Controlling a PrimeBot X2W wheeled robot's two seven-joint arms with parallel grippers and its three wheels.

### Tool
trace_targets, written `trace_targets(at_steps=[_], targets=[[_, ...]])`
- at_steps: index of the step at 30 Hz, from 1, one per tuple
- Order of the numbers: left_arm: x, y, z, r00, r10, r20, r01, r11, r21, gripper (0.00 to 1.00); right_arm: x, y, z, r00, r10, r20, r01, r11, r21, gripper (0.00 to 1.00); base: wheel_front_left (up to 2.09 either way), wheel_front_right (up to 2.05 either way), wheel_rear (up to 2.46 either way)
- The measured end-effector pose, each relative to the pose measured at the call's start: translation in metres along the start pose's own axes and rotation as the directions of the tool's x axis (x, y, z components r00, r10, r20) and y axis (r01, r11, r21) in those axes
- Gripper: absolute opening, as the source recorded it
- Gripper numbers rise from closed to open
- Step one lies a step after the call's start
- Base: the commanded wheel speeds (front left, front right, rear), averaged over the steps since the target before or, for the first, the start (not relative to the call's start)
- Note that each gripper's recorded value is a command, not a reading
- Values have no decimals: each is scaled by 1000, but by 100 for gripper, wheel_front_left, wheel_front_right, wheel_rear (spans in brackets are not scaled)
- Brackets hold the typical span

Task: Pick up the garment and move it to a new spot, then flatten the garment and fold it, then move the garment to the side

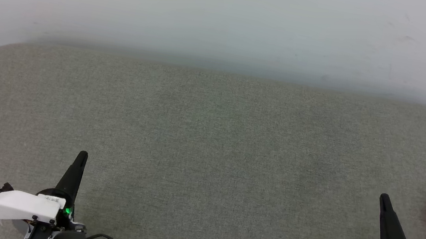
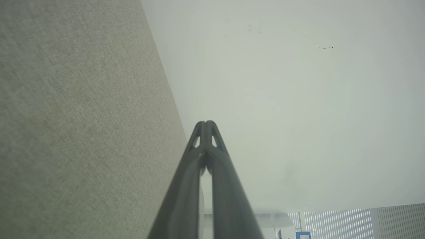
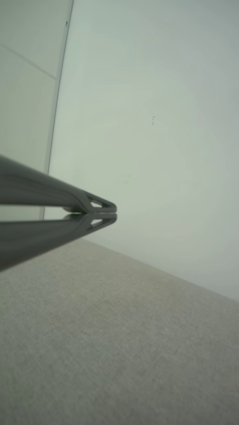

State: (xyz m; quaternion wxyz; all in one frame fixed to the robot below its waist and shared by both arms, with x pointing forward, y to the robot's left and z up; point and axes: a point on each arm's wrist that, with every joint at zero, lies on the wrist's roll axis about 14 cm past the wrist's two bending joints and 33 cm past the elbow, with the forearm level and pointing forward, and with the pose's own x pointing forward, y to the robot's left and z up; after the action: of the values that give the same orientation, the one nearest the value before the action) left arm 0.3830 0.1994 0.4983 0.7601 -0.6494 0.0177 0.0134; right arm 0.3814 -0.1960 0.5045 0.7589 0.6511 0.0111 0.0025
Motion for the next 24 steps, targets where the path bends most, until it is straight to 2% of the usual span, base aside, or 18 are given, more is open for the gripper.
trace_targets(at_steps=[24], targets=[[5,-6,2,999,-33,9,34,987,-159,0,5,-2,4,1000,-2,20,-1,988,154,0,0,0,0]])
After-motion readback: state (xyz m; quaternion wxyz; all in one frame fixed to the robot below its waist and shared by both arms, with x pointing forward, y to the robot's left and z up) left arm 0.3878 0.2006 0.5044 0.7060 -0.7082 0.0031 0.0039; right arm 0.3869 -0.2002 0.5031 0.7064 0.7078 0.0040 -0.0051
